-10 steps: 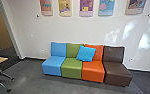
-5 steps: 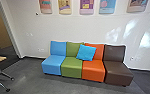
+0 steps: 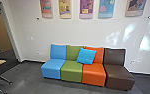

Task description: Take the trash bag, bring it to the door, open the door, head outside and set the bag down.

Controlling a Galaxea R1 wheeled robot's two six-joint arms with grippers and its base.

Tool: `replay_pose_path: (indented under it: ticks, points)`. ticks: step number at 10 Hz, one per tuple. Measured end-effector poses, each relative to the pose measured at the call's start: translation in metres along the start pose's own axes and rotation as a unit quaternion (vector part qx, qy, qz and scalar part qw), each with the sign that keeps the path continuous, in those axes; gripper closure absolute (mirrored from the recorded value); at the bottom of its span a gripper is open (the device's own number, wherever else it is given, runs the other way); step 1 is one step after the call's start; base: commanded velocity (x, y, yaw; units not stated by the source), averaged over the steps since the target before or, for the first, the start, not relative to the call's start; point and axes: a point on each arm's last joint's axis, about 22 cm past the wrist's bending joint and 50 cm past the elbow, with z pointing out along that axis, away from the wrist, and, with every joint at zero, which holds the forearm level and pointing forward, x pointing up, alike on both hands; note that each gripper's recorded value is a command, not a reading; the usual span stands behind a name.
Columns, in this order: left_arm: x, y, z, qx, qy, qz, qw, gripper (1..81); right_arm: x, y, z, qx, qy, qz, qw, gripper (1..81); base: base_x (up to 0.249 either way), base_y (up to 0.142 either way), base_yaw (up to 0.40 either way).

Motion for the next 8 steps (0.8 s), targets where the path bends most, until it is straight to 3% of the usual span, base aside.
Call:
replay_pose_path:
  ticks: [4,8]
  points:
    - [0.002,-0.016,0.02,0.008,-0.029,-0.015,0.9995,1.0,0.026,0.007,0.014,0.001,-0.017,0.009,0.9998,1.0,0.0,0.0,0.0]
    - [0.053,-0.013,0.037,0.001,-0.019,-0.012,0.9997,1.0,0.06,0.024,0.012,-0.01,-0.003,-0.005,0.9999,1.0,0.0,0.0,0.0]
